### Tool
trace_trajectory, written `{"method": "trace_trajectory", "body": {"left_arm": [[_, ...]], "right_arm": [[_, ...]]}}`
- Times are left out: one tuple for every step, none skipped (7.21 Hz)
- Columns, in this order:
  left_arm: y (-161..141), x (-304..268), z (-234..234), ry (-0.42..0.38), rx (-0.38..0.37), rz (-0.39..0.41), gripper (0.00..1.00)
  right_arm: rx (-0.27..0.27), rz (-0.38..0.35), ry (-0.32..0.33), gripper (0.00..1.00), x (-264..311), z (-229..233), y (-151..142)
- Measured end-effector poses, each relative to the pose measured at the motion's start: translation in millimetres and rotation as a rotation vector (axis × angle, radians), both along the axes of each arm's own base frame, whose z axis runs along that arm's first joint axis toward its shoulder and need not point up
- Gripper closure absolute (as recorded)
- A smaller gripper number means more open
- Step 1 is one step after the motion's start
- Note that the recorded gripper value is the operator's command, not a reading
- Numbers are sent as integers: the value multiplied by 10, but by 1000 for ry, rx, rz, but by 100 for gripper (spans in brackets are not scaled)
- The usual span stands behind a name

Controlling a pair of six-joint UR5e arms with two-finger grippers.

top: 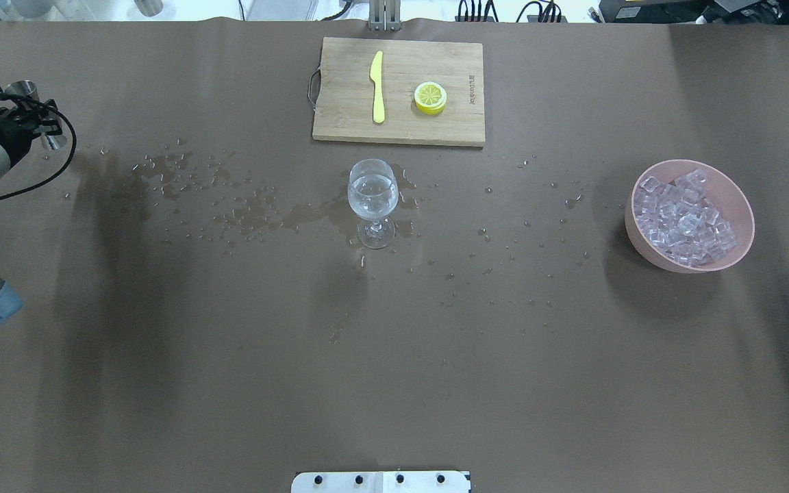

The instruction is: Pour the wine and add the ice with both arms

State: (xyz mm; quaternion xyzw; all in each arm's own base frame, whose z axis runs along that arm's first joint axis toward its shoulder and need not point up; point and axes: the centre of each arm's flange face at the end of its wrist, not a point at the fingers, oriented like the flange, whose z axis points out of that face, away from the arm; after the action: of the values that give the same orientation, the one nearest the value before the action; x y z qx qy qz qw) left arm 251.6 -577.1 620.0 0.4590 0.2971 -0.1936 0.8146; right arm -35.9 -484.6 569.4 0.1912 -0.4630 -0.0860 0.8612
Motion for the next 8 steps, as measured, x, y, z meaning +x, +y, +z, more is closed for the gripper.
{"method": "trace_trajectory", "body": {"left_arm": [[55, -10, 100, -13, -13, 9, 46], [94, -8, 158, -21, -20, 16, 2], [120, 13, 186, -19, -29, 36, 2], [137, 35, 187, -8, -38, 65, 2], [141, 42, 152, 4, -36, 82, 2], [135, 34, 97, 17, -28, 93, 2], [158, -89, 55, 42, -25, 113, 2], [234, -401, 45, 73, -27, 148, 2]], "right_arm": [[1, 0, 0, 0, 0, -8, -2], [3, 0, -1, 0, -1, -15, -4], [4, 0, -1, 0, -2, -20, -8], [6, 0, -1, 0, -5, -29, -25], [9, 1, -1, 0, -9, -44, -47], [11, 1, -1, 0, -11, -55, -58], [13, 1, -1, 0, -12, -60, -64], [13, 1, -2, 0, -12, -62, -66]]}}
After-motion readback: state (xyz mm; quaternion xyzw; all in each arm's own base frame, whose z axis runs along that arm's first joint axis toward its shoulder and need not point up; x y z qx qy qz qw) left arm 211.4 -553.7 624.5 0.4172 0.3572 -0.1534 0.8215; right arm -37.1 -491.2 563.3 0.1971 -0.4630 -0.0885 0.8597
